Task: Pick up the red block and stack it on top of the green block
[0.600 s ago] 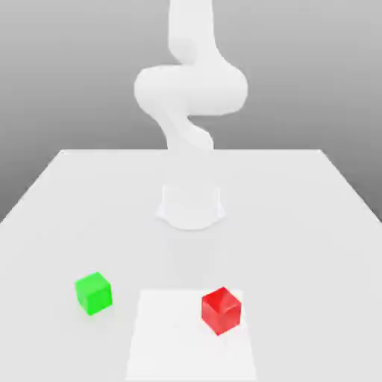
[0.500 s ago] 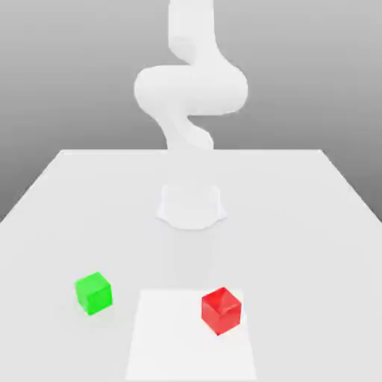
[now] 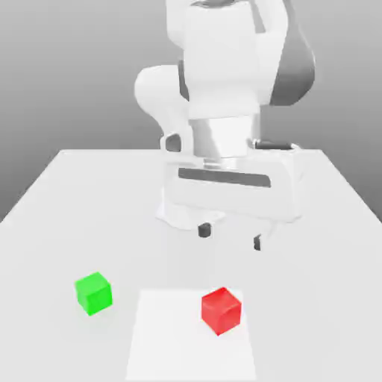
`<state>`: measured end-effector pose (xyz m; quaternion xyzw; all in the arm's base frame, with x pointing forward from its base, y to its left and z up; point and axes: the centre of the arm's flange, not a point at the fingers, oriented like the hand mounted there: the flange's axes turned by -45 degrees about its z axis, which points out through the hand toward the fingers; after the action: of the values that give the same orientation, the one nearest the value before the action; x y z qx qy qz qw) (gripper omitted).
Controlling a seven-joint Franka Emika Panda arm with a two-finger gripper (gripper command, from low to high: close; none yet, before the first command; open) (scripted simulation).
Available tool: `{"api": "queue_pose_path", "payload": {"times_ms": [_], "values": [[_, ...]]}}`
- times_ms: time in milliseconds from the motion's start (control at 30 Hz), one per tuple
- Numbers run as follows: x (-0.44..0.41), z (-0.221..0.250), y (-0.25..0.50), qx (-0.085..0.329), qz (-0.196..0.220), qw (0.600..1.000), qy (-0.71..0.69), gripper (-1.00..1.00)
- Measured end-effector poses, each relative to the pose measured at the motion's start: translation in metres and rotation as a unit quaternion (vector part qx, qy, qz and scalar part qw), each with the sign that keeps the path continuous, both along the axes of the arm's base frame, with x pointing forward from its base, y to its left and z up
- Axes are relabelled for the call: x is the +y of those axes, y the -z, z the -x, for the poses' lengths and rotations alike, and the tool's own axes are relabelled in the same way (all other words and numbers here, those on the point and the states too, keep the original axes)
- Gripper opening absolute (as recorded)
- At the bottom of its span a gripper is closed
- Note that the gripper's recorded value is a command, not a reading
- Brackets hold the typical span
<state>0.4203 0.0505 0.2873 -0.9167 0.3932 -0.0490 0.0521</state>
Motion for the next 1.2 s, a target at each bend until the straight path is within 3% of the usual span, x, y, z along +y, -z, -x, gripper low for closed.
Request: {"api": "queue_pose_path", "payload": {"times_ms": [133, 333, 367, 600, 800, 1200], "values": [[0.002, 0.030, 0.067, 0.057, 0.018, 0.996, 0.072, 0.00], [0.002, 0.036, 0.130, 0.067, 0.023, 0.994, 0.086, 0.00], [0.002, 0.037, 0.138, 0.067, 0.023, 0.994, 0.086, -1.00], [0.002, 0.037, 0.140, 0.066, 0.023, 0.994, 0.086, -1.00], [0.003, 0.037, 0.088, 0.066, 0.024, 0.994, 0.085, -1.00], [-0.121, 0.046, 0.057, 0.063, 0.032, 0.997, -0.025, -1.00]]}}
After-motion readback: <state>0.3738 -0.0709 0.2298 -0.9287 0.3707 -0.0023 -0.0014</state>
